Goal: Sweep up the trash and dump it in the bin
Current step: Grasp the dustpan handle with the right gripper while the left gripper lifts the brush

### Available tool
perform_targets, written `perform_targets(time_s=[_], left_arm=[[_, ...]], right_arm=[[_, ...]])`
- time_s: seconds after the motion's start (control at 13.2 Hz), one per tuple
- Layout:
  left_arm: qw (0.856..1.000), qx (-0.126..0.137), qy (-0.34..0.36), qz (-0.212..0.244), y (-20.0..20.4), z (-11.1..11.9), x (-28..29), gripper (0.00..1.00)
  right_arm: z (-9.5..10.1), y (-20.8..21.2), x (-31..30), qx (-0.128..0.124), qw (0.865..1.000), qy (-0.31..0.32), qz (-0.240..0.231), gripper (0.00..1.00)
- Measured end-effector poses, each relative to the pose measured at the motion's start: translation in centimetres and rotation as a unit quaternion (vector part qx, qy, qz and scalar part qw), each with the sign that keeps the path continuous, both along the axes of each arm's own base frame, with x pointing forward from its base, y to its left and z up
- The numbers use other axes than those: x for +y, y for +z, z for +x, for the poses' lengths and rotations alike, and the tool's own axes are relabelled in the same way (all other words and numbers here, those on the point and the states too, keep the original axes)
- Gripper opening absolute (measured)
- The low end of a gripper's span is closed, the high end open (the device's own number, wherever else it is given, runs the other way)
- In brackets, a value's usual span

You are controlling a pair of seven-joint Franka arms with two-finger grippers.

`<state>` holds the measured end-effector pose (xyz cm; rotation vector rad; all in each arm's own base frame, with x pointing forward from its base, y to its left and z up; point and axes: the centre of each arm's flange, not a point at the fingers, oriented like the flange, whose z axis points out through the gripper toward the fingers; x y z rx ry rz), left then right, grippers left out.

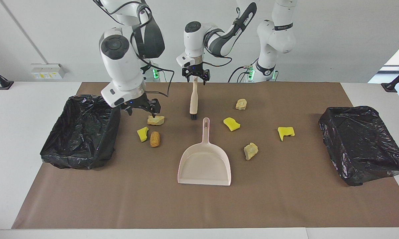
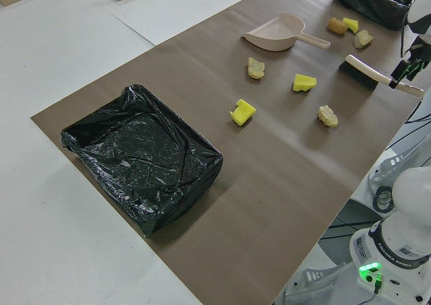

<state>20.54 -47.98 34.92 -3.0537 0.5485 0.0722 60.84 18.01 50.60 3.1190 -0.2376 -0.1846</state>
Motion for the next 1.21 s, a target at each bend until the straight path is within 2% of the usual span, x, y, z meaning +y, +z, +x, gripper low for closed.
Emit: perform_targets(time_s=[0.15,0.23,0.3,0.38,0.61,0.68,0.76,0.98,1.13,1.21], left_arm=[[1.000,0.002,0.001,0.004,-0.6,0.0,0.0,1.00],[1.000,0.002,0.002,0.004,-0.6,0.1,0.0,0.93],[1.000,0.002,0.005,0.004,-0.6,0.1,0.0,0.93],[1.000,0.002,0.007,0.004,-0.6,0.1,0.0,0.86],[1.000,0.002,0.008,0.005,-0.6,0.0,-0.1,0.48],[1.000,0.002,0.009,0.006,-0.6,0.0,0.0,0.32],[1.000,0.003,0.010,0.009,-0.6,0.0,0.0,0.26],[0.999,0.011,0.020,0.026,1.3,0.7,1.2,0.26],[0.998,0.024,0.034,0.055,3.2,1.2,3.1,0.26],[0.996,0.029,0.048,0.065,3.8,2.1,4.2,0.26]], right_arm=[[0.1,-1.3,5.0,0.013,1.000,-0.010,0.008,1.00],[0.0,-1.9,7.7,0.023,1.000,-0.013,0.014,1.00],[-0.1,-2.7,10.0,0.031,0.999,-0.016,0.020,1.00],[-0.2,-3.7,11.8,0.040,0.999,-0.015,0.024,1.00],[-0.9,-7.8,15.7,0.071,0.997,0.006,0.022,1.00],[-1.2,-9.3,17.0,0.075,0.997,0.014,0.020,1.00],[-1.3,-10.4,17.9,0.075,0.997,0.018,0.020,1.00],[-0.9,-12.1,19.1,0.067,0.997,0.017,0.036,1.00],[-0.9,-12.7,19.6,0.065,0.997,0.012,0.049,1.00],[-1.0,-13.4,19.6,0.065,0.997,0.011,0.049,1.00]])
